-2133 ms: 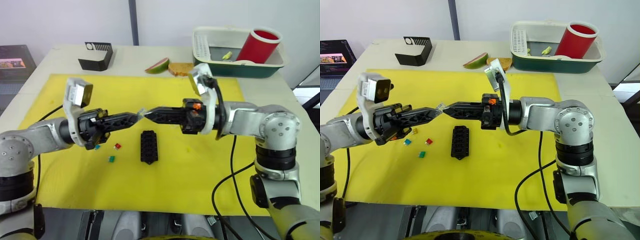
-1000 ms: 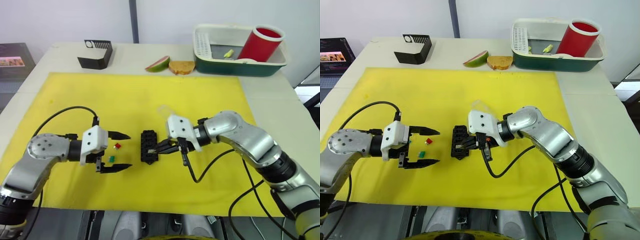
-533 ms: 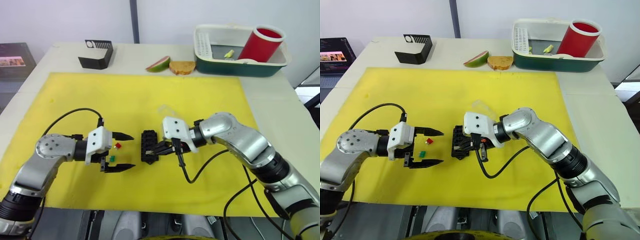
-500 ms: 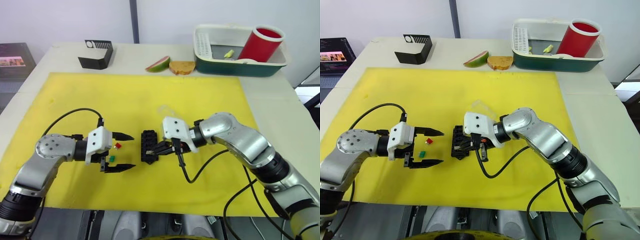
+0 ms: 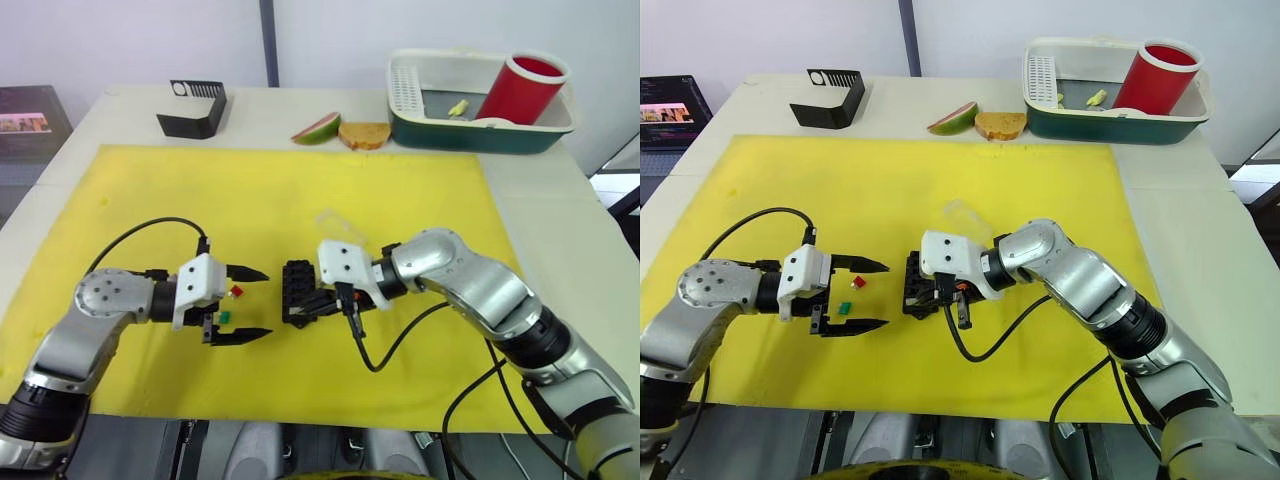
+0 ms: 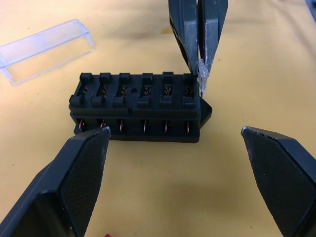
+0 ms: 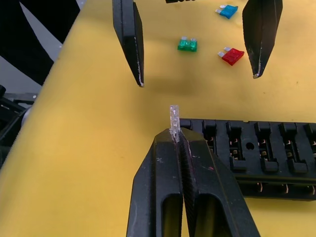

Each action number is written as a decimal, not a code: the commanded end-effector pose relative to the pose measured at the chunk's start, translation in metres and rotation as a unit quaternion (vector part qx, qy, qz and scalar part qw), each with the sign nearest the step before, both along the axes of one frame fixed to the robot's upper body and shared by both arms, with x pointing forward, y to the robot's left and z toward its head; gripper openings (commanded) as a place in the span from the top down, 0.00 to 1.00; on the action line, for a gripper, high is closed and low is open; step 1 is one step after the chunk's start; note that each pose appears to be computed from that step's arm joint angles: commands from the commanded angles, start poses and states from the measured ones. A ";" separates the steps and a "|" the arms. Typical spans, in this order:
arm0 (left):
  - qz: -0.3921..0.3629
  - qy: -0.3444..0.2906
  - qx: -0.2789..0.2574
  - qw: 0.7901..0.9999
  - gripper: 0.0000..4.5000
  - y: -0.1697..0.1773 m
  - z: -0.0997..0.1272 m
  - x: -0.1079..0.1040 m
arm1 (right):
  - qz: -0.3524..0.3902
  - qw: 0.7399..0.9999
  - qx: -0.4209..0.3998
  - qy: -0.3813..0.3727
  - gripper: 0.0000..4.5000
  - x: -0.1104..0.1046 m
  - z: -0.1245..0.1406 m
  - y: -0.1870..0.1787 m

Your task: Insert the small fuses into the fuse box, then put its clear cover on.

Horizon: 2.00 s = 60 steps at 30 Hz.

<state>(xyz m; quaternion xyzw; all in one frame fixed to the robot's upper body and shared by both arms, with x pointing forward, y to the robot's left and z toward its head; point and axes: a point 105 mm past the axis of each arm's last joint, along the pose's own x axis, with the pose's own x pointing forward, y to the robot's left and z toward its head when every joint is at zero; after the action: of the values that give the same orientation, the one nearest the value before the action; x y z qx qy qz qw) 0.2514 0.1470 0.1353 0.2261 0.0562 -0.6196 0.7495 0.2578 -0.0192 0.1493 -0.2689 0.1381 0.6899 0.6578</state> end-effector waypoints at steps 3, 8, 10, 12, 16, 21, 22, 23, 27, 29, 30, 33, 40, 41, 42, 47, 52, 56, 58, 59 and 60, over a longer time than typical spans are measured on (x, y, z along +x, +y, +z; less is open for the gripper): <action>-0.010 -0.019 -0.001 1.000 0.01 -0.005 0.005 -0.001 | 0.010 1.000 0.005 -0.029 1.00 0.001 0.010 0.002; -0.010 -0.018 -0.001 1.000 0.01 -0.005 0.004 -0.001 | 0.007 0.999 0.007 -0.034 1.00 0.004 0.014 0.001; -0.010 -0.018 -0.001 1.000 0.01 -0.005 0.003 -0.001 | 0.005 0.999 0.005 -0.035 1.00 0.005 0.014 0.000; -0.010 -0.020 -0.001 1.000 0.01 -0.005 0.003 0.000 | 0.004 0.999 0.002 -0.034 1.00 0.005 0.012 0.000; -0.011 -0.022 -0.003 1.000 0.01 -0.006 0.003 0.000 | 0.000 0.999 -0.004 -0.032 1.00 0.006 0.007 -0.001; -0.009 -0.024 -0.005 1.000 0.01 -0.007 0.003 0.002 | -0.001 1.000 -0.013 -0.028 1.00 0.006 0.002 -0.003; -0.008 -0.024 -0.005 1.000 0.01 -0.008 0.003 0.002 | -0.001 1.000 -0.015 -0.028 1.00 0.006 0.001 -0.003; -0.008 -0.024 -0.005 1.000 0.01 -0.008 0.003 0.002 | -0.001 0.999 -0.015 -0.028 1.00 0.006 0.001 -0.003; -0.007 -0.024 -0.006 1.000 0.01 -0.009 0.001 0.003 | 0.000 1.000 -0.015 -0.027 1.00 0.006 0.001 -0.003; -0.005 -0.024 -0.008 1.000 0.01 -0.010 0.001 0.005 | 0.002 1.000 -0.015 -0.027 1.00 0.005 0.002 -0.002; -0.004 -0.024 -0.008 1.000 0.01 -0.010 0.001 0.006 | 0.003 1.000 -0.014 -0.026 1.00 0.005 0.003 -0.002; 0.000 -0.026 -0.010 1.000 0.01 -0.010 0.001 0.010 | 0.008 1.000 -0.012 -0.023 1.00 0.002 0.005 -0.001; 0.000 -0.026 -0.013 1.000 0.01 -0.012 0.001 0.011 | 0.004 1.000 -0.017 -0.023 1.00 0.003 0.004 -0.002; -0.001 -0.025 -0.013 1.000 0.01 -0.013 0.000 0.011 | 0.003 1.000 -0.018 -0.024 1.00 0.003 0.004 -0.002; -0.001 -0.025 -0.014 1.000 0.01 -0.013 0.000 0.011 | 0.002 1.000 -0.018 -0.025 1.00 0.003 0.003 -0.002; -0.004 -0.025 -0.014 1.000 0.01 -0.015 0.000 0.011 | -0.001 0.999 -0.018 -0.029 1.00 0.005 0.004 -0.002; -0.005 -0.026 -0.015 1.000 0.01 -0.016 -0.001 0.011 | -0.003 0.999 -0.021 -0.030 1.00 0.006 0.004 -0.002; -0.006 -0.028 -0.015 0.999 0.01 -0.018 -0.001 0.011 | -0.003 0.999 -0.030 -0.032 1.00 0.006 0.003 -0.003; -0.006 -0.029 -0.014 0.999 0.01 -0.018 -0.001 0.011 | 0.000 0.999 -0.035 -0.031 1.00 0.005 0.002 -0.003; -0.006 -0.029 -0.015 0.999 0.01 -0.018 -0.001 0.011 | 0.001 0.999 -0.037 -0.031 1.00 0.005 0.001 -0.003; -0.006 -0.029 -0.015 0.999 0.01 -0.018 -0.001 0.011 | 0.001 0.999 -0.039 -0.032 1.00 0.005 0.001 -0.003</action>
<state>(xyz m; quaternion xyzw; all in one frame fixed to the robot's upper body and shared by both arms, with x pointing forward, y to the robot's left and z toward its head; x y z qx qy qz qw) 0.2618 0.1333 0.1263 0.2212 0.0451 -0.6161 0.7546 0.2653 -0.0240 0.1449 -0.3000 0.1532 0.6741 0.6573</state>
